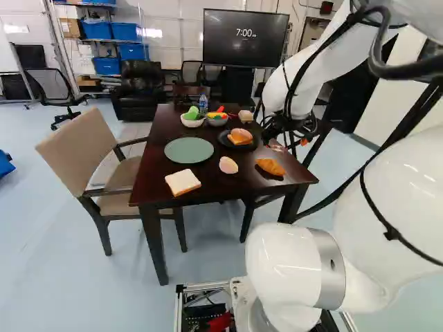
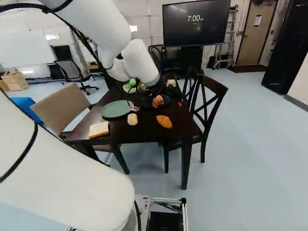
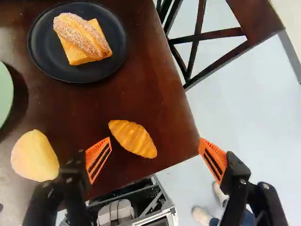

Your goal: Move the croissant to the empty plate

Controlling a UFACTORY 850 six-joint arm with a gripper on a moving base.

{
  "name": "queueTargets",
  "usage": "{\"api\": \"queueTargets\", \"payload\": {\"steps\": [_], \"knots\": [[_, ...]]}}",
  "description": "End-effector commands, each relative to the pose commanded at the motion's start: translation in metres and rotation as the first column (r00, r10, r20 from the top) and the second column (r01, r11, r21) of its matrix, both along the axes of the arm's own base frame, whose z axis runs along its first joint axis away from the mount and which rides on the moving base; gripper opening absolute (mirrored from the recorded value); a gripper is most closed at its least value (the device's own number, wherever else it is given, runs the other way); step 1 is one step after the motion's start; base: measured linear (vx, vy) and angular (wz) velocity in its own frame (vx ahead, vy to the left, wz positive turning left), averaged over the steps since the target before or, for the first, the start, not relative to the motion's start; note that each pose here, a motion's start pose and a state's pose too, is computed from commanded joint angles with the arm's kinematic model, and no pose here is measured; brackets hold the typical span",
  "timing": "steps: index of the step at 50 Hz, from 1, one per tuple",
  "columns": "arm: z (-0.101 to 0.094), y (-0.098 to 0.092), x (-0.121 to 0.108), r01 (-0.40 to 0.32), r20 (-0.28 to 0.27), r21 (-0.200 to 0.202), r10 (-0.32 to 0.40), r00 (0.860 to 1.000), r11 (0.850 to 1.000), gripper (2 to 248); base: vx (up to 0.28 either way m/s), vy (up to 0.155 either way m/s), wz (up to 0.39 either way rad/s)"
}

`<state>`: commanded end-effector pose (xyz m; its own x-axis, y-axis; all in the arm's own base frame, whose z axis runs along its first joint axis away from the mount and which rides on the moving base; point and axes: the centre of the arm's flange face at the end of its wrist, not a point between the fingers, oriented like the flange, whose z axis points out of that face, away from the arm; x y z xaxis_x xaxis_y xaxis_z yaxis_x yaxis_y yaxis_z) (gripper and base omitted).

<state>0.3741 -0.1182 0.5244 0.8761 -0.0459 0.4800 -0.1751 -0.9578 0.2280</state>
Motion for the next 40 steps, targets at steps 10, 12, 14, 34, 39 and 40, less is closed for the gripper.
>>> {"api": "queueTargets", "payload": {"steps": [10, 12, 14, 34, 39, 40], "knots": [[-0.0007, -0.0006, 0.0034, -0.084, -0.059, -0.042, 0.082, 0.995, 0.996, 247, 0.000, 0.000, 0.000], [-0.0009, -0.0007, 0.0027, -0.100, -0.073, -0.050, 0.096, 0.993, 0.994, 247, 0.000, 0.000, 0.000], [-0.0013, -0.0008, 0.0020, -0.116, -0.088, -0.057, 0.111, 0.990, 0.992, 247, 0.000, 0.000, 0.000], [-0.0040, -0.0018, -0.0036, -0.282, -0.247, -0.101, 0.251, 0.936, 0.954, 247, 0.000, 0.000, 0.000], [-0.0041, -0.0021, -0.0010, -0.329, -0.276, -0.109, 0.290, 0.917, 0.938, 247, 0.000, 0.000, 0.000], [-0.0041, -0.0022, -0.0003, -0.339, -0.282, -0.111, 0.298, 0.912, 0.934, 247, 0.000, 0.000, 0.000]]}}
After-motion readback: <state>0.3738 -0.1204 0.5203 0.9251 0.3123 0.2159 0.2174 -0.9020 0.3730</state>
